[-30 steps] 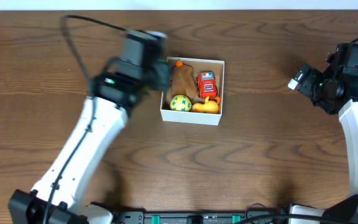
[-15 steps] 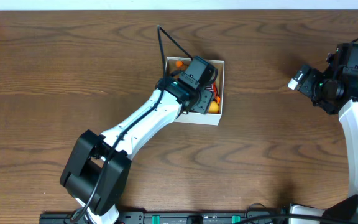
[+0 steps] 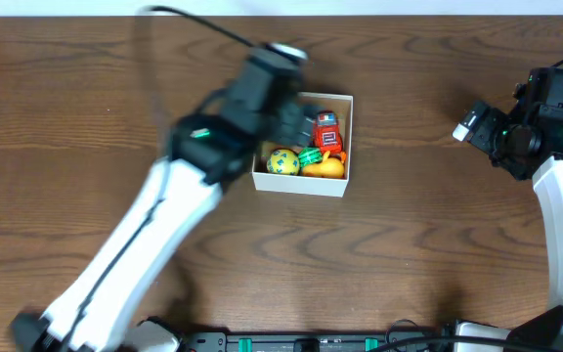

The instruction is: Pack container

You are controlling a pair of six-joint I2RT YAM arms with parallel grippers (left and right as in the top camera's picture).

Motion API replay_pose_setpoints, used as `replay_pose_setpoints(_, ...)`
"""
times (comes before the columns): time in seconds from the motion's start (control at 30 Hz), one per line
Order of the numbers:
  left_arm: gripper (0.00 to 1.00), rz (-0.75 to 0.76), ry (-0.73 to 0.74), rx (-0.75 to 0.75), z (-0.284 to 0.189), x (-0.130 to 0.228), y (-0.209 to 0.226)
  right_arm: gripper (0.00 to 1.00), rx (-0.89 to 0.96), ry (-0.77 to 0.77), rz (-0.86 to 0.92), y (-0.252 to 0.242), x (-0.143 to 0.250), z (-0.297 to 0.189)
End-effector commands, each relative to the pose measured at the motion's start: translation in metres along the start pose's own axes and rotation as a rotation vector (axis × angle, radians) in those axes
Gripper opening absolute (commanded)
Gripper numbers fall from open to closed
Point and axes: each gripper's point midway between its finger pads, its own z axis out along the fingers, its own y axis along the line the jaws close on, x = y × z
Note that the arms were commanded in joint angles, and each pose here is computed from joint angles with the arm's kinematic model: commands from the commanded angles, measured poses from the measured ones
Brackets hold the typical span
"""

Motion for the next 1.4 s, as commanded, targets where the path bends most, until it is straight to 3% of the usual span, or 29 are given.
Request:
replay_pose_setpoints(0.0,0.98,-0.164,-0.045,-0.269,-0.033,-0.003,0.085,0.99,0.001,0.007,0.016,-0.002,0.001,0.002)
replay_pose_setpoints(0.17,0.98,-0.412,0.015,-0.445,-0.068,0.029,0.168,0.99,0.001,0.007,0.016,-0.002,0.001,0.002)
replay_pose_setpoints(0.37,0.98,-0.538,0.094,-0.55,-0.079,0.058,0.206,0.99,0.001,0.007,0.016,-0.002,0.001,0.002)
replay_pose_setpoints(1.37,0.98,-0.547,0.104,-0.562,-0.077,0.061,0.211,0.99,0.001,0.007,0.016,-0.002,0.001,0.002)
